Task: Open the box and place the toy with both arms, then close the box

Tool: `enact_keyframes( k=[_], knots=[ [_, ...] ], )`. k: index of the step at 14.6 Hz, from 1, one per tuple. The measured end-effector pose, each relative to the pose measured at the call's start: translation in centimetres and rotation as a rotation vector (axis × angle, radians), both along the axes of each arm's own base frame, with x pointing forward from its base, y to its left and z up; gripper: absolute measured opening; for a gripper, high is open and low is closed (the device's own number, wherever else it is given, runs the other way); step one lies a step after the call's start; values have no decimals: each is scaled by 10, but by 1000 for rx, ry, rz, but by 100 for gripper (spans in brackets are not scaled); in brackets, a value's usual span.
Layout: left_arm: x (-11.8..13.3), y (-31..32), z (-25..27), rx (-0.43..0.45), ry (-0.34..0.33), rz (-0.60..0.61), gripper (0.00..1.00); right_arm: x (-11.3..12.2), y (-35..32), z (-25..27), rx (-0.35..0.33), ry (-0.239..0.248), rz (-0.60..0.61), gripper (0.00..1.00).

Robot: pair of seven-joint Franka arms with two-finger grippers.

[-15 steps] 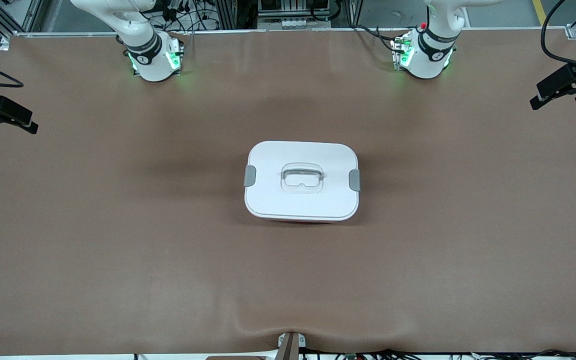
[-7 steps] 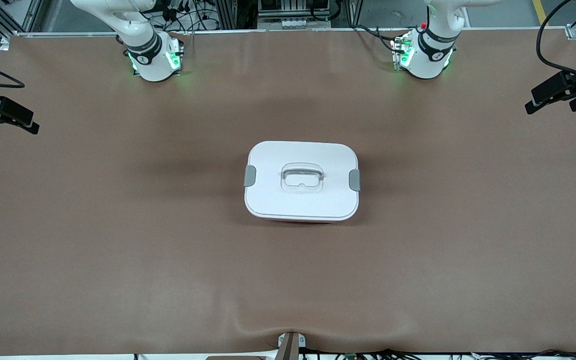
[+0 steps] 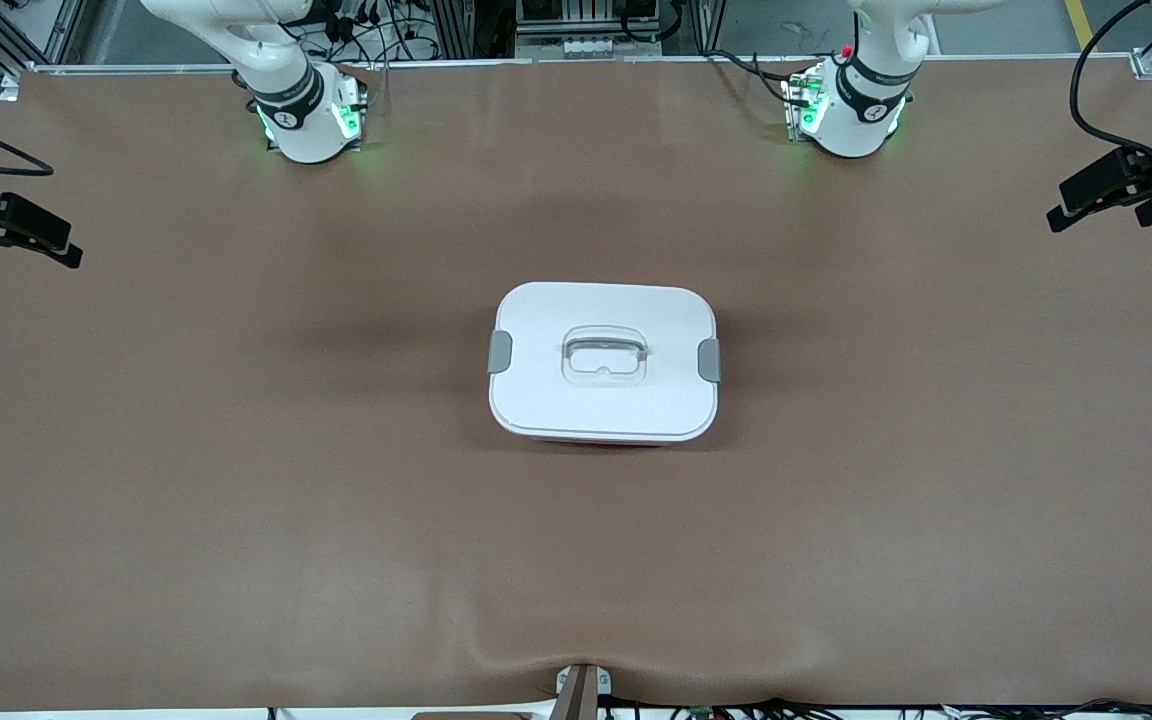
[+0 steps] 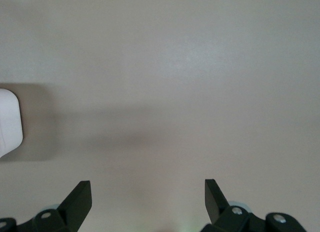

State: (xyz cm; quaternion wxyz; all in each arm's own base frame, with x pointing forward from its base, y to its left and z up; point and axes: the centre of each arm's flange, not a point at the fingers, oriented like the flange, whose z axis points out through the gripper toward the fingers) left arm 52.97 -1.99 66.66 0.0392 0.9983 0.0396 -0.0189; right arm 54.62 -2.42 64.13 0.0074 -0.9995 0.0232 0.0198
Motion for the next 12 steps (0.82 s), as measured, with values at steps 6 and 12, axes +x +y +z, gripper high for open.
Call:
enact_keyframes(
  k=[6, 12],
  knots=[
    [0, -1, 0, 0, 0, -2, 100, 1, 1, 1, 0, -6, 3, 100],
    [0, -1, 0, 1, 0, -2, 100, 1, 2, 1, 0, -11, 5, 100]
  ],
)
